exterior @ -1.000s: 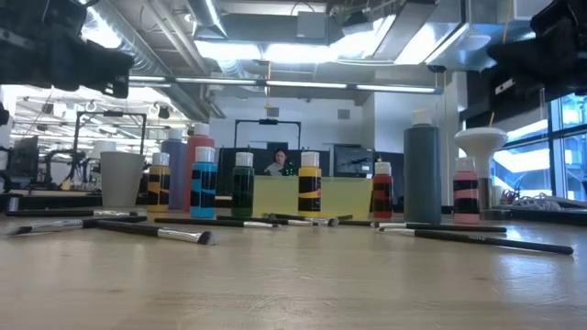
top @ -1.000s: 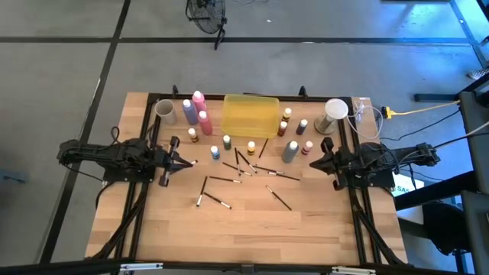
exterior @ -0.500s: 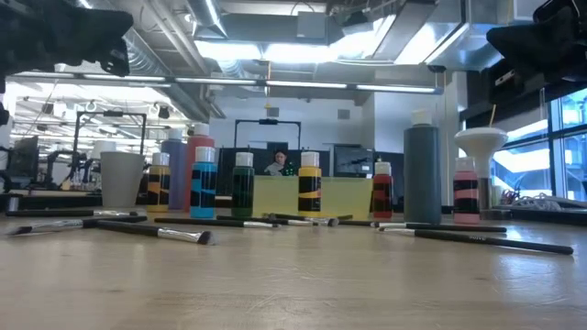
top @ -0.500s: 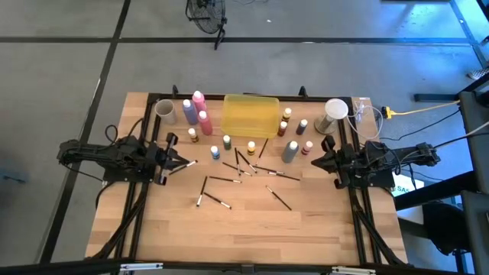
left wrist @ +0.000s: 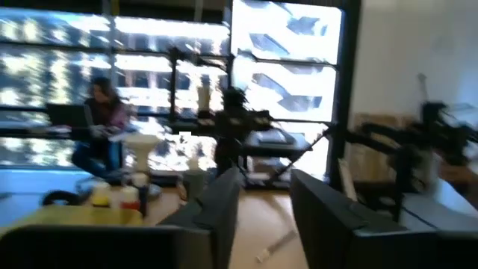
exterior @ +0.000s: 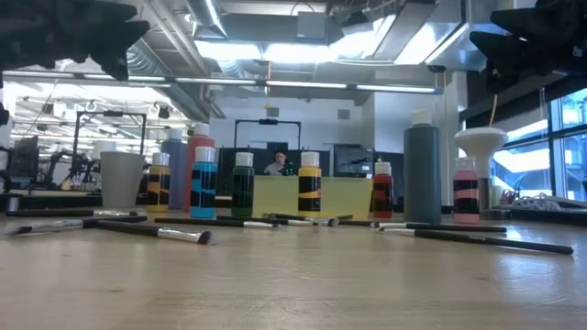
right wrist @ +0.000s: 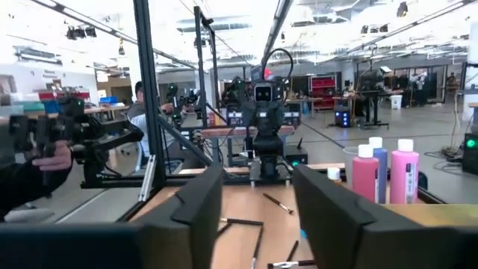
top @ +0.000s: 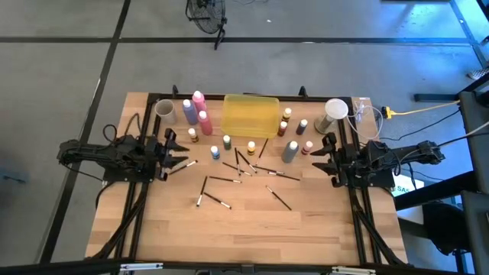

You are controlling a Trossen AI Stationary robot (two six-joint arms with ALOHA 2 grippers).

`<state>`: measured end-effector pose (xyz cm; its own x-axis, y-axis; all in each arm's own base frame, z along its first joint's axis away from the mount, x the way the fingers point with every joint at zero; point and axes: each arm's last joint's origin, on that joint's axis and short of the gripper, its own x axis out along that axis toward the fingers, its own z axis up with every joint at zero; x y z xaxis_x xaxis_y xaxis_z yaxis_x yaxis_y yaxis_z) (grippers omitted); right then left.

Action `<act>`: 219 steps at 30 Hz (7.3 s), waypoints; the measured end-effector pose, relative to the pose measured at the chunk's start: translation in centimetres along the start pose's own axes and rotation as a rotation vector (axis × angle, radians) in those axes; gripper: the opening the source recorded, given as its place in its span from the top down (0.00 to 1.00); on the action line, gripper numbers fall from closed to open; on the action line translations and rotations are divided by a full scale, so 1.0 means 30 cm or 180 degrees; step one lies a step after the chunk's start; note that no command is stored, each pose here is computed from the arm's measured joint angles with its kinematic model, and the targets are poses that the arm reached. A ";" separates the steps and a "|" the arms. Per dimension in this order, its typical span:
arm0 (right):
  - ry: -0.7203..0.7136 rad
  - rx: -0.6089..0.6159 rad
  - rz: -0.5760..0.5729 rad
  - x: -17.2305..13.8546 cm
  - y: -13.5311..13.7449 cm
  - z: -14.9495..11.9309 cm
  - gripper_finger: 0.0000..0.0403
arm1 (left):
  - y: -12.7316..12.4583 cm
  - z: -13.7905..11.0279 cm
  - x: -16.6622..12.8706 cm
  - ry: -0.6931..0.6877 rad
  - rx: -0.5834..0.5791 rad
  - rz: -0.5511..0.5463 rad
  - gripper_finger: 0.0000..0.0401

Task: Pick & Place Paint Supplies
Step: Put the large pink paint bottle into the yellow bin

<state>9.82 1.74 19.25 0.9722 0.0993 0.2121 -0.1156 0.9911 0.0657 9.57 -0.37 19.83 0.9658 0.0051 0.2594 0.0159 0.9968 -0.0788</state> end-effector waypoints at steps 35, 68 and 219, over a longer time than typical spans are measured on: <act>-0.0722 -0.0457 -0.1057 -0.006 -0.026 0.108 0.39 | 0.048 0.785 0.314 0.1108 0.1102 0.3265 0.46; -0.0321 -0.0164 -0.1004 0.032 -0.024 0.059 0.39 | 0.657 0.670 0.533 0.3798 -0.0268 0.3423 0.53; -0.0056 -0.0181 -0.1181 0.031 -0.030 0.031 0.42 | 0.910 0.318 0.825 0.4666 -0.1302 0.2363 0.71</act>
<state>10.65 0.86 20.29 0.9421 -0.2685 0.2007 0.2558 0.9628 0.0870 31.42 27.72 33.29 0.2017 0.1211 -0.9719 -0.6836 0.7280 -0.0511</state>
